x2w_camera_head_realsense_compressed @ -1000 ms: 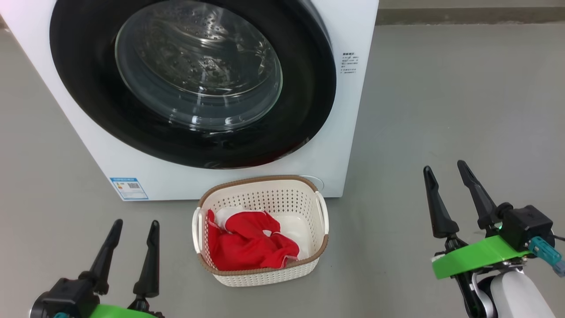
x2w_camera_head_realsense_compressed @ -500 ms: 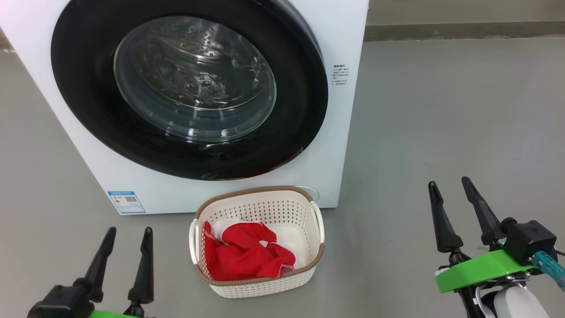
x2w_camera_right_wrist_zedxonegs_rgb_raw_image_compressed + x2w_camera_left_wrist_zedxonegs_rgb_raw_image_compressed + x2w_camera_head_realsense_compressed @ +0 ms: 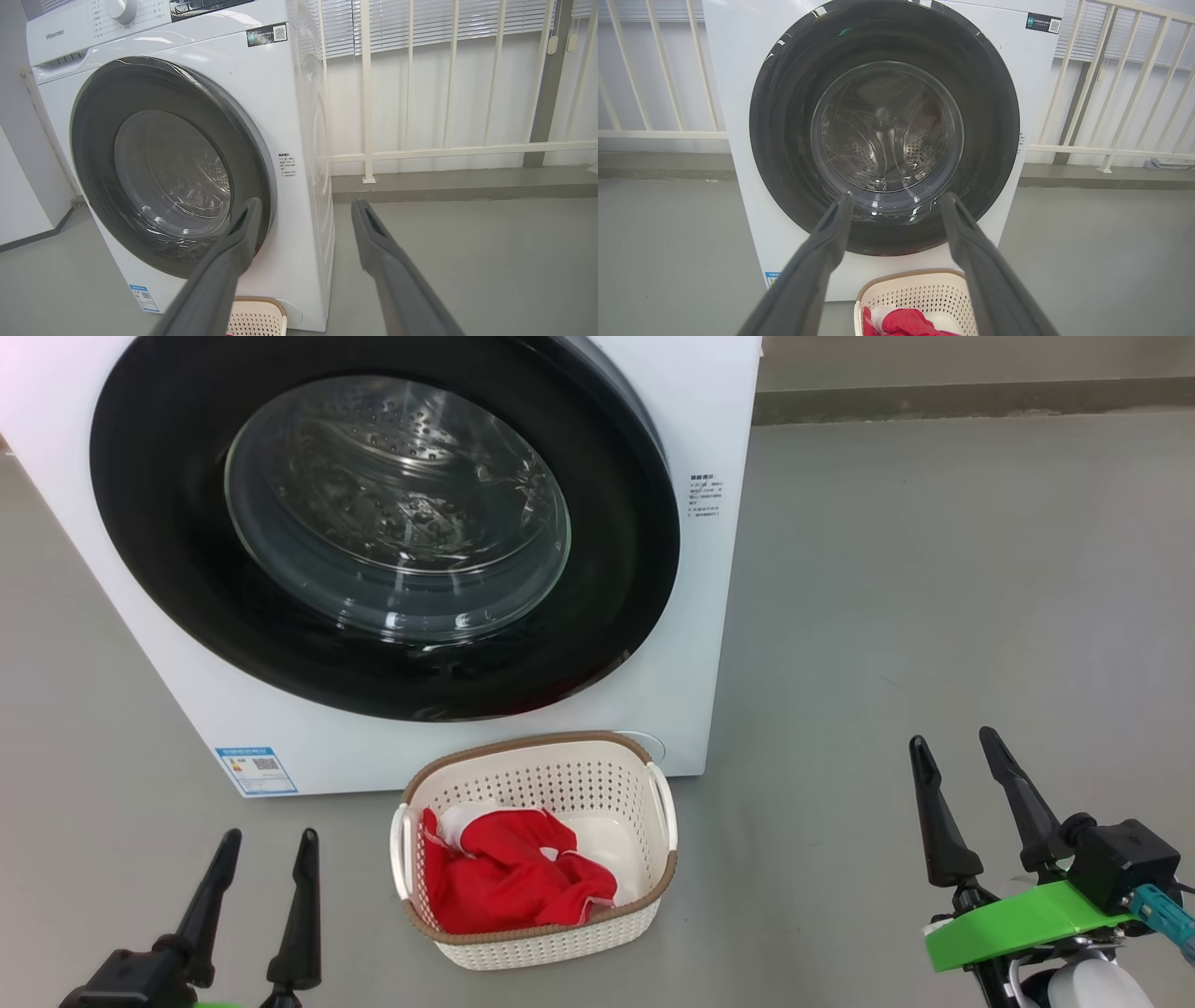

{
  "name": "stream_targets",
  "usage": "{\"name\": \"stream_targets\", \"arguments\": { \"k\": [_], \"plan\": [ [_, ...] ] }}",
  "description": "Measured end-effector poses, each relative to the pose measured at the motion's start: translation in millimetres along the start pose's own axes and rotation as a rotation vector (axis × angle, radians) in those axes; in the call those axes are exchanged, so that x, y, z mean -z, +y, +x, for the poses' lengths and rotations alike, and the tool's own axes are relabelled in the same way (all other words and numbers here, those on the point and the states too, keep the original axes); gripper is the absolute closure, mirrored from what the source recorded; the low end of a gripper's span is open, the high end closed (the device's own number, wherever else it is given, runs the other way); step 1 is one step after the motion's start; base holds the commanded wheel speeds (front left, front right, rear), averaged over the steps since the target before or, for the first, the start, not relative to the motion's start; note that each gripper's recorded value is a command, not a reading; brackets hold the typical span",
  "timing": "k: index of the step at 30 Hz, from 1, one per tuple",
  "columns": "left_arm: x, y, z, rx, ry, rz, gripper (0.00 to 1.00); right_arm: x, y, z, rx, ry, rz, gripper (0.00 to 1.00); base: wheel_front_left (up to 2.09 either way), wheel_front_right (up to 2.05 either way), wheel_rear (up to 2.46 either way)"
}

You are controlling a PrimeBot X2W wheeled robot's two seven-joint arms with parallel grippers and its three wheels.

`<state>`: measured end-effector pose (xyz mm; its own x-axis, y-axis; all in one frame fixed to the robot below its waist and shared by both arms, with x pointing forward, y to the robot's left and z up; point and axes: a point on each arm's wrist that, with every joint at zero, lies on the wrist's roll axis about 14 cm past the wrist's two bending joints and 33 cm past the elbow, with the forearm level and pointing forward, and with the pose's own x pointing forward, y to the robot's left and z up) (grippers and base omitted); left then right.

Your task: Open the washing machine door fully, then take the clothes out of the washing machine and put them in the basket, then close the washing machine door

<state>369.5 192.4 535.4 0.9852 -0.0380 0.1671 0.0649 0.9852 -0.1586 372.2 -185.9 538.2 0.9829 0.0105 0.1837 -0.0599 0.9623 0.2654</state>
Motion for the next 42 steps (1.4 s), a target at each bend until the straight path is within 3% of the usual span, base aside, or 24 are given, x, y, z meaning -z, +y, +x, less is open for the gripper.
{"name": "stream_targets", "arguments": {
  "k": [11, 12, 19, 42],
  "plan": [
    [-2, 1, 1, 0.0, -0.005, 0.012, 0.0, 0, -2, -1, 0.005, 0.001, -0.001, 0.0, 0.0, 0.0, 0.0],
    [-4, 1, 2, -0.003, -0.014, 0.017, 1.0, 0, -2, -1, 0.005, 0.002, -0.002, 1.0, 0.0, 0.0, 0.0],
    [38, 0, -17, -0.034, 0.121, -0.041, 1.0, 49, -11, -30, 0.057, 0.161, 0.034, 1.0, 0.0, 0.0, 0.0],
    [45, 8, -18, -0.106, 0.152, -0.282, 1.0, 55, -20, -30, 0.135, 0.185, 0.263, 1.0, 0.0, 0.0, 0.0]
  ]
}}
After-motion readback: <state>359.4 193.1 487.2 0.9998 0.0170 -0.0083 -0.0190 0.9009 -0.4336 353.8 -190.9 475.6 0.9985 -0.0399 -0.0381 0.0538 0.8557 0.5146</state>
